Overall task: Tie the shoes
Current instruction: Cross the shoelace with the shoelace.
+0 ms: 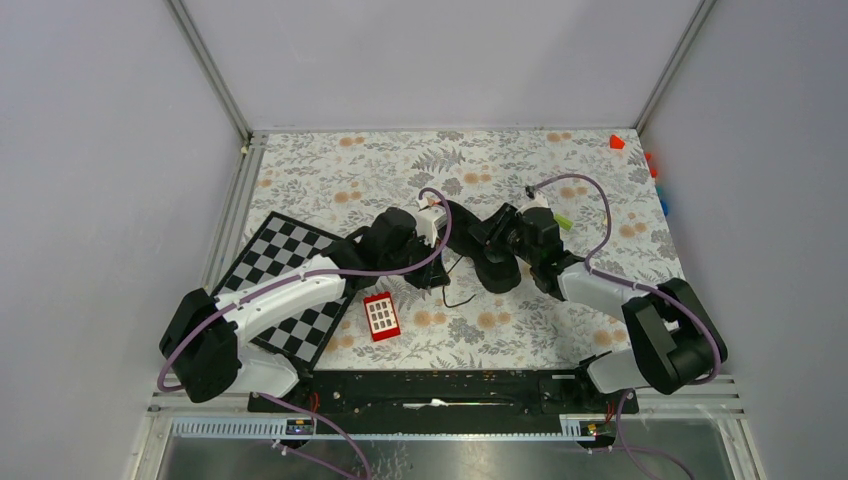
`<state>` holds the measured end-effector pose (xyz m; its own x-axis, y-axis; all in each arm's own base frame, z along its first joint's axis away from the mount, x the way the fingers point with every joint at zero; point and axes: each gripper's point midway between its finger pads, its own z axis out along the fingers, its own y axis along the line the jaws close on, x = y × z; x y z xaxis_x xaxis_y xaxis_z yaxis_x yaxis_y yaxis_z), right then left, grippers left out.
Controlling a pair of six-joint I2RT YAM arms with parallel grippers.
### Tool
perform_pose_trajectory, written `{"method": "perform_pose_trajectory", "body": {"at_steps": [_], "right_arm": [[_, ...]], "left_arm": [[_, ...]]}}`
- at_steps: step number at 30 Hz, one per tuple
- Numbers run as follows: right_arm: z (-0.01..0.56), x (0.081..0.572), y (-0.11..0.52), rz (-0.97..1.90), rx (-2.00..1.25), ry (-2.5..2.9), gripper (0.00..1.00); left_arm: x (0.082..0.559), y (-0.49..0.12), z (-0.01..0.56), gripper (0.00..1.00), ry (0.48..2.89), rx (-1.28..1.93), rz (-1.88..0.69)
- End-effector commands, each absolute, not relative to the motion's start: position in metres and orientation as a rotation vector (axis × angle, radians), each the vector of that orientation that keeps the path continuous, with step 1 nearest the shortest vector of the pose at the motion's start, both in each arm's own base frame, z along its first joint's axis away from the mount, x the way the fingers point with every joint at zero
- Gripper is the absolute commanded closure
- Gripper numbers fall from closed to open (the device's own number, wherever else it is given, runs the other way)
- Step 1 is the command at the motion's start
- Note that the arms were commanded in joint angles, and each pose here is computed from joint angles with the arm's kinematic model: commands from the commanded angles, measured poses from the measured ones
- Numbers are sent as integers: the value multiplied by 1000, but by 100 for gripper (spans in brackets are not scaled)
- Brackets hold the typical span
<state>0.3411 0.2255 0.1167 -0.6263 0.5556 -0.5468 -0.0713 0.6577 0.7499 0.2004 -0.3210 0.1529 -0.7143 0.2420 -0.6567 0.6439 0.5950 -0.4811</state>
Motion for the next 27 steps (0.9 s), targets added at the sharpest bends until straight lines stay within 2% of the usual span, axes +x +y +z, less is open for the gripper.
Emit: {"method": "perform_pose_trajectory", "body": {"at_steps": [1,6,11,19,23,27], "right_arm": [[126,345,220,912,338,2075,59],[124,340,217,888,332,2108,58],[124,336,214,869,321,2127,51],[140,327,211,853,272,2136,47],[143,326,205,807,254,2143,47],[149,329,200,770,233,2125,55]], "left_arm": [[202,-325,170,100,2219,711,-1005],[202,-324,169,100,2220,710,-1002],[202,-324,169,100,2222,710,-1002],[202,-325,169,100,2218,711,-1006],[202,-325,170,100,2217,711,-1008],[202,-324,170,100,2216,708,-1009]]}}
